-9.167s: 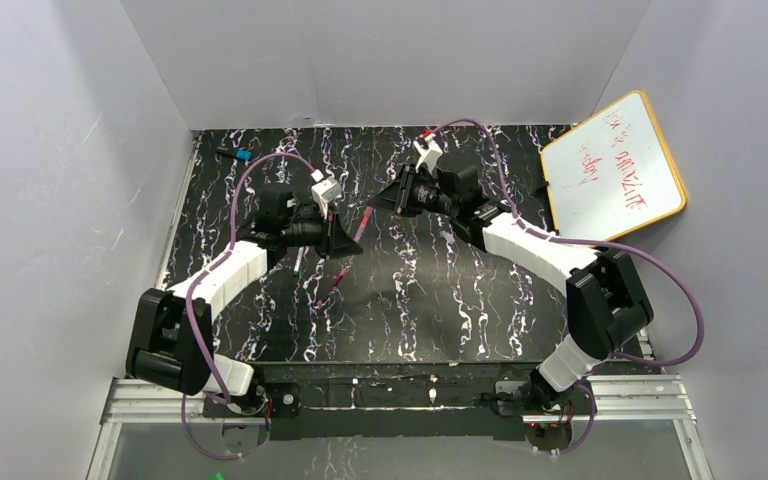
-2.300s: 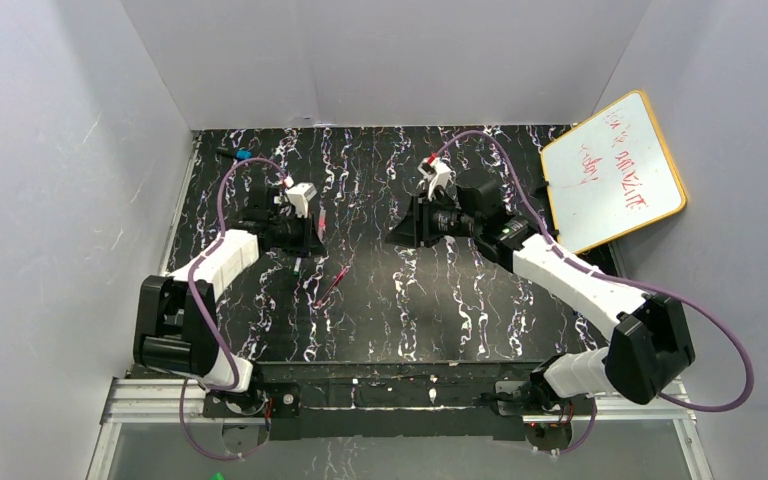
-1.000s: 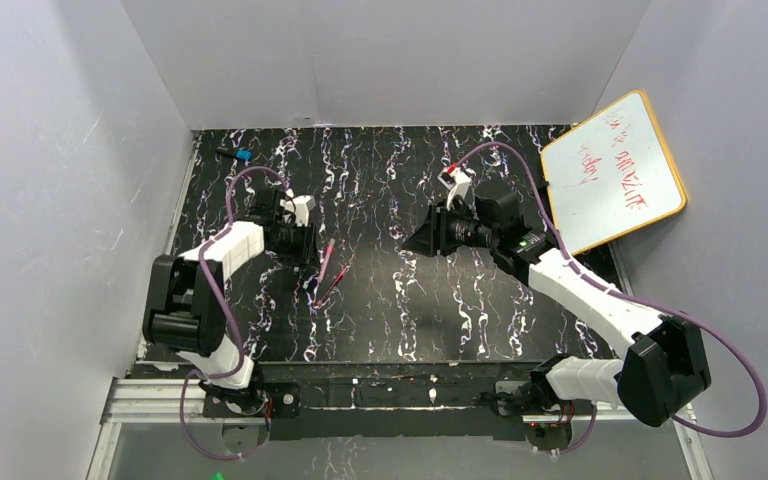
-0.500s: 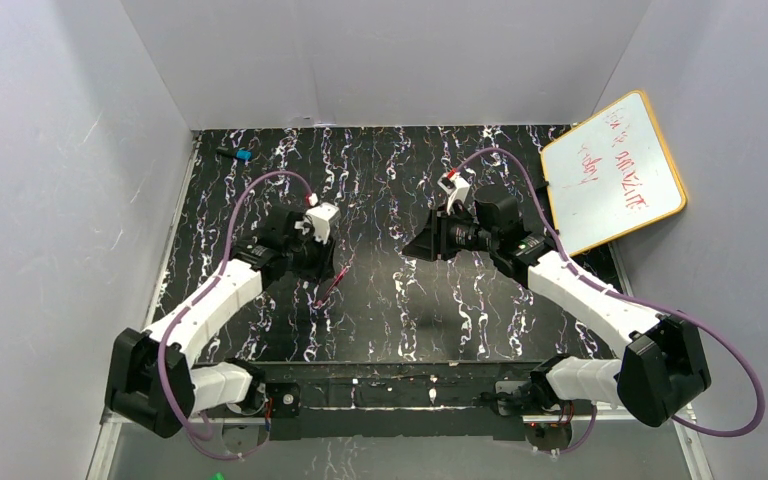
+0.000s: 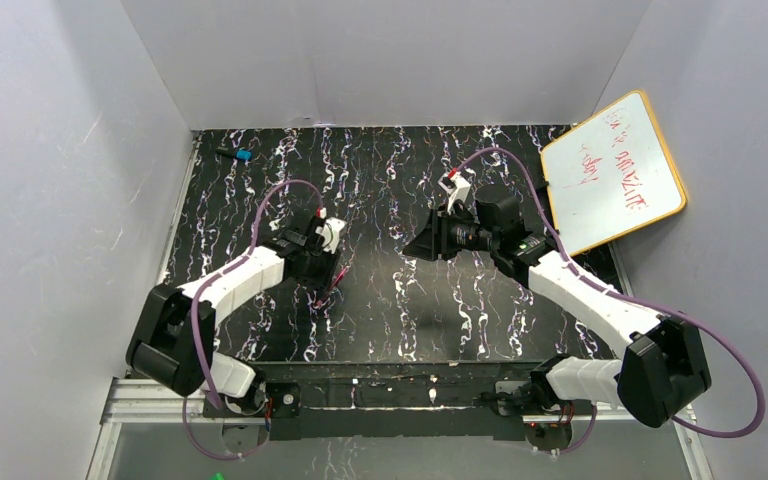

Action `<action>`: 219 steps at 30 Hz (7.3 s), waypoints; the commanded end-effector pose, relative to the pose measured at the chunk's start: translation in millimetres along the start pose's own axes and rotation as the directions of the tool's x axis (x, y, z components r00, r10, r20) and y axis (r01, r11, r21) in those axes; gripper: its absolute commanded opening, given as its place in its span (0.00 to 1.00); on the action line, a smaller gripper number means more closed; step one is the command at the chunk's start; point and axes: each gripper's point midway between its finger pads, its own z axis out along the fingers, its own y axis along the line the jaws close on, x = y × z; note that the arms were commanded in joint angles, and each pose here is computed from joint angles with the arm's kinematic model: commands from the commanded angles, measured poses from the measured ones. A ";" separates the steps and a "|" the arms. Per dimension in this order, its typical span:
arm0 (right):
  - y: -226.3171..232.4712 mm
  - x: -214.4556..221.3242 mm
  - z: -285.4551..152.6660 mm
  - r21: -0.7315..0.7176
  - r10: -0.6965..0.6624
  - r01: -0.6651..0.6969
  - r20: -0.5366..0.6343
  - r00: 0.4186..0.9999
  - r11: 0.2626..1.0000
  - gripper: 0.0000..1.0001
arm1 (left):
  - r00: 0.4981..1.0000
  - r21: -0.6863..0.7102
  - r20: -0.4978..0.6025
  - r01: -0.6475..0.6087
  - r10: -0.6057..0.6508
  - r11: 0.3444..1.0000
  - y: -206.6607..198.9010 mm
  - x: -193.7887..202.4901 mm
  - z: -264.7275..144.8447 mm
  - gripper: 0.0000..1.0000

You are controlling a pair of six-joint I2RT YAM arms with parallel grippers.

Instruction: Insert the pens into the pen caps

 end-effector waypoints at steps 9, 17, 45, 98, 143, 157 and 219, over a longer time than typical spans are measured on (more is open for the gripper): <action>5.0 -8.4 -6.6 -0.025 -0.039 0.040 0.036 0.999 0.999 0.44 | 0.995 0.026 -0.072 -0.061 0.063 0.998 -17.2 -0.1 11.3 0.29; 2.7 -11.5 -10.8 -0.018 -0.048 0.049 0.047 0.998 0.999 0.44 | 0.987 -0.035 -0.154 -0.045 0.039 0.998 -6.9 9.0 25.1 0.28; 27.1 -46.9 -29.9 -0.253 0.136 -0.027 0.424 0.895 0.967 0.48 | 0.922 0.515 0.366 -0.091 -0.123 0.852 -120.7 -148.9 -77.4 0.00; 41.0 -96.0 -5.7 -0.311 0.099 0.052 0.450 0.888 0.949 0.51 | 0.894 0.733 0.406 -0.196 -0.188 0.651 -163.5 -140.5 -142.3 0.00; 51.1 -112.4 16.1 -0.386 0.169 -0.012 0.376 0.911 0.922 0.01 | 0.873 0.781 0.442 -0.263 -0.204 0.567 -176.7 -128.8 -143.0 0.00; -31.2 -109.5 -30.2 0.028 0.203 -0.276 0.609 0.766 0.961 0.99 | 0.905 0.725 0.407 -0.236 -0.125 0.647 -161.6 -94.9 -95.0 0.00; -204.2 -15.3 8.3 0.102 0.458 -0.776 0.851 -0.255 -0.622 0.63 | 0.623 0.725 0.497 0.083 -0.604 0.683 -27.9 -149.8 -83.9 0.00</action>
